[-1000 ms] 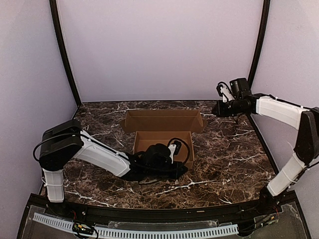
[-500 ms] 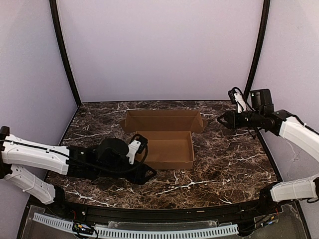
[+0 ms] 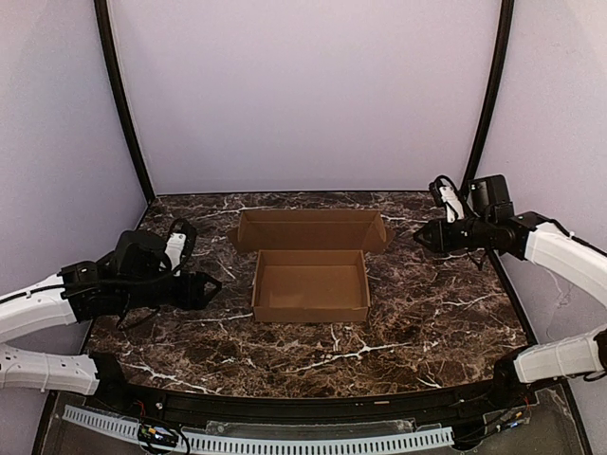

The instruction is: Fold the paper box

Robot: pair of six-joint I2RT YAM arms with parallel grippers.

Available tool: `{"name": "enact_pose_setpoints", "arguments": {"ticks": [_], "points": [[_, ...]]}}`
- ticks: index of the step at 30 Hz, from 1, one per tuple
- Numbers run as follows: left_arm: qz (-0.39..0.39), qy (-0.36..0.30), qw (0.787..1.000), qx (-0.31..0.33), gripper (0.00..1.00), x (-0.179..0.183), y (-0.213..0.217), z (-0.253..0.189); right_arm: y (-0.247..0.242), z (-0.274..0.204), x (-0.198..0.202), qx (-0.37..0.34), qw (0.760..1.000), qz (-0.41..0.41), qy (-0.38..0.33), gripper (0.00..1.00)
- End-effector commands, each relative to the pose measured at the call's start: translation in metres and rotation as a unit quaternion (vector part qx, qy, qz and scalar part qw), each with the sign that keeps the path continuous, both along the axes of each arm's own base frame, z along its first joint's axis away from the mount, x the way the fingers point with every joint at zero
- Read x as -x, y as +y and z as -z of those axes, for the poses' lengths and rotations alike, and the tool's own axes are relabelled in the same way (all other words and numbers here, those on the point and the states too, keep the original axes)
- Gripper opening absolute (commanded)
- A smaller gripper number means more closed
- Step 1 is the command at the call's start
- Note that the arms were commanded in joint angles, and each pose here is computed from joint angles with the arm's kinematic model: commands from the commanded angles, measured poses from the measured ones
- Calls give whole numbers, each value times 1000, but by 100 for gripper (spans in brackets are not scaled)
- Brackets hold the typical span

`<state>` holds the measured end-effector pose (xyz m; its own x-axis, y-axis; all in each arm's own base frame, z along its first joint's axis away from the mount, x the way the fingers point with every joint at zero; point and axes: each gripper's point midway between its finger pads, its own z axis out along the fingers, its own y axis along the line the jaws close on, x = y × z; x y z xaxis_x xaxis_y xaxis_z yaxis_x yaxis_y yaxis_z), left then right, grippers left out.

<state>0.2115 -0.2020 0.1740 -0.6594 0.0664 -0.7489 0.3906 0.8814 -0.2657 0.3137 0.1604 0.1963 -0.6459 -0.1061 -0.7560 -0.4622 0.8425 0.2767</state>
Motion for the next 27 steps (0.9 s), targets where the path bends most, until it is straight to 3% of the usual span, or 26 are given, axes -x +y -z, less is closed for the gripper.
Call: {"name": "enact_pose_setpoints", "arguments": {"ticks": [1,4,7,11,15,19,27], "points": [[-14,44,999,-22,64,-11,23,32,4,-6,-11,2,1000,0,-10,27],[-47,47,998,-5,49,-34,34,32,4,-5,-20,6,1000,9,-9,11],[-81,30,996,19,27,-64,43,20,8,-5,-27,3,1000,6,-6,0],[-86,28,994,57,3,-100,40,6,14,0,-37,-15,1000,6,7,0],[-72,45,991,103,1,-133,28,3,25,-1,-42,-46,999,-5,10,0],[-61,43,991,110,1,-155,18,-7,36,-1,-47,-68,997,-22,17,0],[-21,59,989,133,1,-175,-7,-10,54,12,-52,-84,995,-44,39,0]]}}
